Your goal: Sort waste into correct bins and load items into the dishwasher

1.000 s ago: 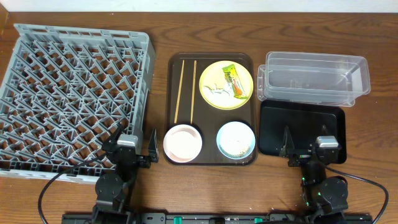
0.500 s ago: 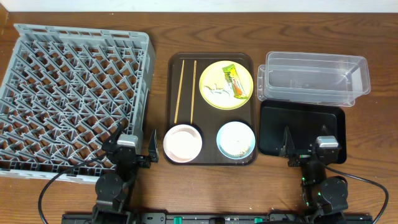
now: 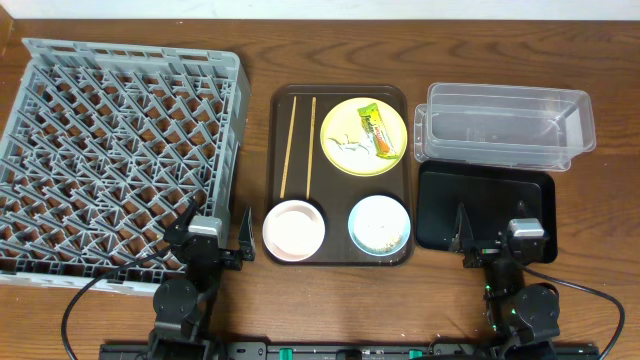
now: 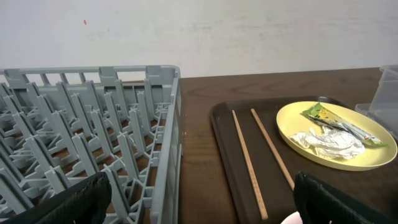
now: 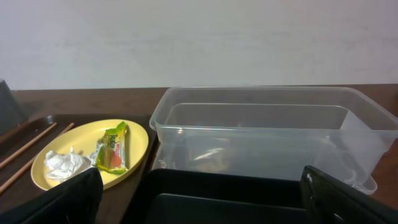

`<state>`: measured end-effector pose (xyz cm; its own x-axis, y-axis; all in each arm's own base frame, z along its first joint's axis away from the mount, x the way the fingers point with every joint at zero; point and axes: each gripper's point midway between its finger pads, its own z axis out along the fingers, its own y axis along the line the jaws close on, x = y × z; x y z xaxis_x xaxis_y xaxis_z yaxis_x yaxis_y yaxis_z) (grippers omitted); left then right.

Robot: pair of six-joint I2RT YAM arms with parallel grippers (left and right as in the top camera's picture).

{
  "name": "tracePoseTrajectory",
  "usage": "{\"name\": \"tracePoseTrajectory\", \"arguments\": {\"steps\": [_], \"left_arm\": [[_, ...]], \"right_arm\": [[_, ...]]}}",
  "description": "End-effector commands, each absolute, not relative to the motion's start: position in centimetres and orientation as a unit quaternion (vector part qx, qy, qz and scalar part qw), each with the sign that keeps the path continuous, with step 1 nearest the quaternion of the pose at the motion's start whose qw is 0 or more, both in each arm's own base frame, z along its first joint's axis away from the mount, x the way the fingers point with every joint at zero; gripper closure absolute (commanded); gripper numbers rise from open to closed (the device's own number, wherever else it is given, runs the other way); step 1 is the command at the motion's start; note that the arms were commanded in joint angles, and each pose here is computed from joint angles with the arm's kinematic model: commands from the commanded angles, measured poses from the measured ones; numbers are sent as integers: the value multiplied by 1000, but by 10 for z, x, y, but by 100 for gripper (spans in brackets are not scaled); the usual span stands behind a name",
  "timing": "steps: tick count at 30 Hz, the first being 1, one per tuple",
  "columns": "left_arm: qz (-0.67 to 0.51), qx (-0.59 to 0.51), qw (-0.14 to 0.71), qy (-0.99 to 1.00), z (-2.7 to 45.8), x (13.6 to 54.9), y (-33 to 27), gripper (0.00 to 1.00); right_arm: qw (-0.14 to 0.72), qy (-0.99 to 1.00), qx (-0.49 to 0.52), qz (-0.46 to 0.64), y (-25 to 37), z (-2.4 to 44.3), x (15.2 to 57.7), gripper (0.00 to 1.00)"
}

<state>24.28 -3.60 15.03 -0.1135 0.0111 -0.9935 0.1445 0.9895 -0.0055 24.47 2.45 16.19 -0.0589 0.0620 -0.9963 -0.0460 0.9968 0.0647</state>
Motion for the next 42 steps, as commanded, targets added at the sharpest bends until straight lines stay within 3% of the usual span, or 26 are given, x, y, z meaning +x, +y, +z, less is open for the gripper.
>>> {"name": "tracePoseTrajectory", "arguments": {"steps": [1, 7, 14, 17, 24, 33, 37, 42], "left_arm": [[-41, 55, 643, 763, 133, 242, -34, 6], [-40, 55, 643, 763, 133, 242, -34, 6], [-63, 73, 646, 757, 136, 241, -43, 6], [-121, 120, 688, 705, 169, 237, -69, 6], [-218, 59, 713, 664, 236, 226, -74, 6], [-235, 58, 599, 764, 285, 234, -86, 6], [-227, 41, 510, 828, 309, 247, -87, 6], [-222, 33, 464, 857, 326, 258, -89, 6]], "right_arm": [[692, 721, 9, 32, 20, 165, 245, 1], [693, 720, 8, 45, 24, 166, 245, 1], [693, 700, -44, 164, 65, 179, 238, 1], [691, 684, -96, 213, 87, 193, 228, 1], [660, 708, -94, 233, 92, 238, 220, 1], [486, 828, -105, 259, 116, 276, 254, 1], [353, 892, -120, 256, 134, 276, 286, 1], [284, 909, -106, 286, 154, 265, 322, 1]]}}
